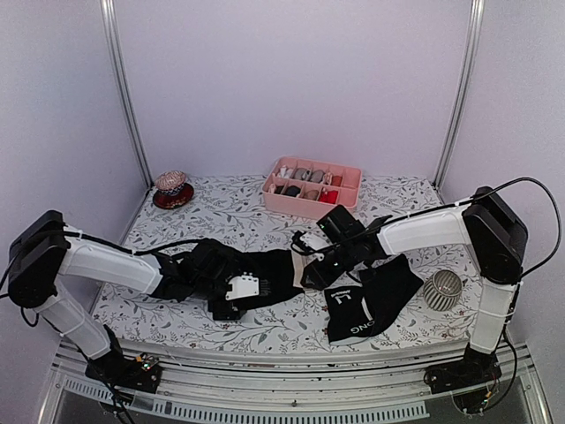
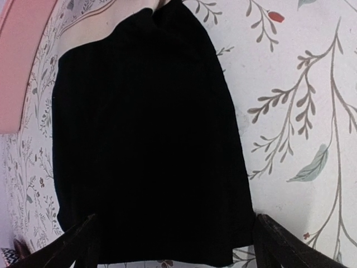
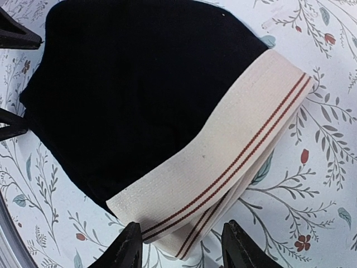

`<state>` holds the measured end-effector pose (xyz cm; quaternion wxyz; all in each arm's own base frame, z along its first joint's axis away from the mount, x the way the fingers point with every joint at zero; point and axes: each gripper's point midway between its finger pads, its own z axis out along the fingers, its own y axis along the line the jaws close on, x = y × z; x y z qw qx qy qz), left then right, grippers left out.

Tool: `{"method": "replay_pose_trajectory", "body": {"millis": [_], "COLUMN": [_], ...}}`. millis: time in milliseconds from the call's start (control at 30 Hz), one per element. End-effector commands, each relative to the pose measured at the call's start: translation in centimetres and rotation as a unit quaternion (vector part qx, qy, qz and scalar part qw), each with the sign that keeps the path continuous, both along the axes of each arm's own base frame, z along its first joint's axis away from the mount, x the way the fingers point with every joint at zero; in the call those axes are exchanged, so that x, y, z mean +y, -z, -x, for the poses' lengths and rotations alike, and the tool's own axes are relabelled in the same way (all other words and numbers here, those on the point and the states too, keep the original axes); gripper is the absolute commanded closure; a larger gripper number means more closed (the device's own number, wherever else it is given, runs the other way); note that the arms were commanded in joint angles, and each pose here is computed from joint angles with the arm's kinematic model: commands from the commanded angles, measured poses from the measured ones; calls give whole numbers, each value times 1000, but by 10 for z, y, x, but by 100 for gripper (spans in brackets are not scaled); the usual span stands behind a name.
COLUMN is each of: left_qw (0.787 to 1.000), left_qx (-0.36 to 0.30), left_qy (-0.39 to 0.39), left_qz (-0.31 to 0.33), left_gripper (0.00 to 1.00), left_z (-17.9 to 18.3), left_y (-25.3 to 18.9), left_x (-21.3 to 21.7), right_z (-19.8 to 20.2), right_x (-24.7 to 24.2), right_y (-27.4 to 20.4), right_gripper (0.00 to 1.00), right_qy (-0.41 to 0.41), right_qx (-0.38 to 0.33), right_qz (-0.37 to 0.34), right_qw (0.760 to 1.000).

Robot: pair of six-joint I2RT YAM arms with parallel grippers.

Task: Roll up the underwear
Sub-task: Pick up the underwear from the center of the board.

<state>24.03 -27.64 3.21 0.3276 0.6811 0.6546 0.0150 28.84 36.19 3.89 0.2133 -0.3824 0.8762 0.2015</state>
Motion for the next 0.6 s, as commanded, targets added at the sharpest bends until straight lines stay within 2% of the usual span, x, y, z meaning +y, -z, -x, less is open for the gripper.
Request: {"method": "replay_pose_trajectory", "body": {"millis": [0, 233, 400, 567], "left_qw": [999, 998, 999, 1000], "left_qx": [24, 41, 27, 16], "left_qy": [28, 52, 30, -2], "left_qz": [0, 10, 15, -19], "left_gripper": [3, 2, 2, 10], "left_z": [21, 37, 30, 18], "left_y": [5, 3, 2, 18], "left_x": [0, 1, 2, 12], "right_z": [8, 5, -6, -4], "right_x": [12, 5, -11, -13], "right_y": [-22, -26, -32, -45], "right_gripper": [48, 43, 41, 42], "right_qy": [-21, -8, 1, -19], "right_qx": [5, -10, -68, -128], "right_qz": [-57, -48, -20, -18], "right_qw": [998, 999, 997, 991]}}
